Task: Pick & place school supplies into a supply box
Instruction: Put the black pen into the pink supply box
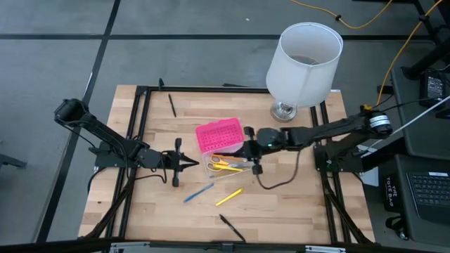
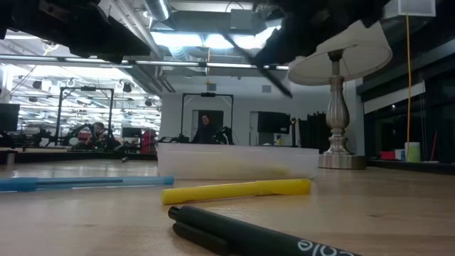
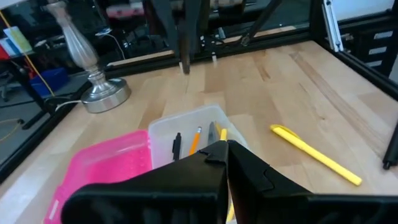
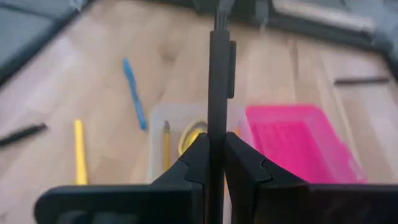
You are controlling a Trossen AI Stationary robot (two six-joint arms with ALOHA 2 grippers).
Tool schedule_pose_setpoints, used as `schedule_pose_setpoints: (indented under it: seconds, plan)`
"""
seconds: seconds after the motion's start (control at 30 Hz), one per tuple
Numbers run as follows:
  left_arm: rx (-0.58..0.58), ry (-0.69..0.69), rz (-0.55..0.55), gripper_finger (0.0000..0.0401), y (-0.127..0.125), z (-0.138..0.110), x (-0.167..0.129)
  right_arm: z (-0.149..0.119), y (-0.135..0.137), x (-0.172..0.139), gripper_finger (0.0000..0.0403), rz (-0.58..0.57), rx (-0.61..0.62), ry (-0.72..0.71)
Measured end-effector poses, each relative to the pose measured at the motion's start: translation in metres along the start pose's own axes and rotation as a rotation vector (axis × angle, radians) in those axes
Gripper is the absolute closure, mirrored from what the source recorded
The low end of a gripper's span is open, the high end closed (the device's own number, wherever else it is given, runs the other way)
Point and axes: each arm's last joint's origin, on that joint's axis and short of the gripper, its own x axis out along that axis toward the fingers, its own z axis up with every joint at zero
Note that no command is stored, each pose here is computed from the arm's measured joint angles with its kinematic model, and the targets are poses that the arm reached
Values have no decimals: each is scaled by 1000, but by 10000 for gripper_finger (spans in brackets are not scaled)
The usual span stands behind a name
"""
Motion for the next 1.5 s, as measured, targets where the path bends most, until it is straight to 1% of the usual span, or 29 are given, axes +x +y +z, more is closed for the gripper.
schedule_pose_setpoints:
  seconds: [0.07,0.3,0.5,0.6,0.87,1.27,1.4,1.5]
  plan:
    - [-17,-1,0,400,0,0,0,1,-3,11,364,1,6,55]
    - [-17,-1,0,396,0,0,0,-4,-10,48,363,18,22,235]
    - [-14,4,0,397,0,0,0,-15,-9,74,363,34,28,329]
    - [-14,4,0,400,0,0,0,-21,-8,81,363,38,29,355]
    - [-13,5,0,395,0,-1,0,-26,-8,84,361,36,58,382]
    - [-13,5,10,396,0,-1,0,-28,-8,83,329,39,59,401]
    - [-14,6,55,392,2,-1,0,-28,-8,79,325,43,59,425]
    - [-13,6,80,390,2,-1,0,-23,-8,68,324,46,56,440]
